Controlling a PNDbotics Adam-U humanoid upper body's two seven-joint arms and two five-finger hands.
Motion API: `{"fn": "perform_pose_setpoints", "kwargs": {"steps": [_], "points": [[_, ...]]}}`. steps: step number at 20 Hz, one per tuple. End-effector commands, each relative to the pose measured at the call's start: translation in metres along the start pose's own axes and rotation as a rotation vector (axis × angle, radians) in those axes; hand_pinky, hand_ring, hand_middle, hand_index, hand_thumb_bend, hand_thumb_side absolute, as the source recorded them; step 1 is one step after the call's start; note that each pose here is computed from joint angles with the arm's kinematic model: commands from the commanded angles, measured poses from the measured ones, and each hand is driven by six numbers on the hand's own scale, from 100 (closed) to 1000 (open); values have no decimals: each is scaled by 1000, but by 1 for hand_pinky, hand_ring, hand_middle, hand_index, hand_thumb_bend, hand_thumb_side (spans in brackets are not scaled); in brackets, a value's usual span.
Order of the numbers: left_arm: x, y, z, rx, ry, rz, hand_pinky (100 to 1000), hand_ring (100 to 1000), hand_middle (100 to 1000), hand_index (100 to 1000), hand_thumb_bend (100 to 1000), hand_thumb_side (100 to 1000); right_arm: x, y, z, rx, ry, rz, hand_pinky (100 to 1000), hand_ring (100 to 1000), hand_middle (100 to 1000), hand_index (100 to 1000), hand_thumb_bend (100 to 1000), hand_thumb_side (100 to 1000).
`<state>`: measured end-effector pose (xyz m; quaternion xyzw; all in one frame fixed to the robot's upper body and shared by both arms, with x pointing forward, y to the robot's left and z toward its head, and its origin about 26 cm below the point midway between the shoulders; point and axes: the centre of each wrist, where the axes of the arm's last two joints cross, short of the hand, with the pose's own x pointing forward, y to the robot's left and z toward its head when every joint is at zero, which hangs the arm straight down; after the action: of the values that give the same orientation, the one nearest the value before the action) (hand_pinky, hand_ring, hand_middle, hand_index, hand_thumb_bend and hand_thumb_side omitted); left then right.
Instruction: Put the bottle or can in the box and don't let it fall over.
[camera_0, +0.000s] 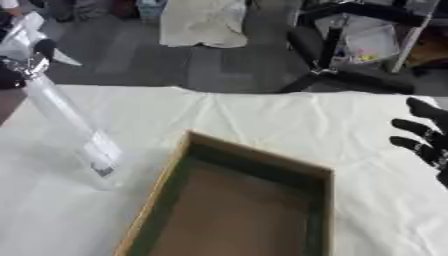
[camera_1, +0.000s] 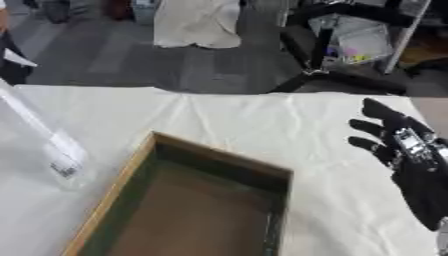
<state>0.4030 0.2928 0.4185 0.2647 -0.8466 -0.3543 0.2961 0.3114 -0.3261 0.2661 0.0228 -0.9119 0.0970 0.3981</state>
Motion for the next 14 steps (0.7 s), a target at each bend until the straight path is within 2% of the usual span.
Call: {"fn": "perform_pose_setpoints", "kwargs": {"steps": [1,6,14], "points": [[12,18,1,42,-36,-46,344,192,351,293,100,160,8,-3,-2,5,-19,14,840,892,987,792,100,629],[18,21,1,46,-56,-59,325,166,329,276,100,100,7,-3,-1,2,-13,10,841,892,987,793,100,631],[27,27,0,70,-90,-65,329,156,311,269,100,100,6,-2,0,0,2,-1,841,891,986,793,100,618]]}}
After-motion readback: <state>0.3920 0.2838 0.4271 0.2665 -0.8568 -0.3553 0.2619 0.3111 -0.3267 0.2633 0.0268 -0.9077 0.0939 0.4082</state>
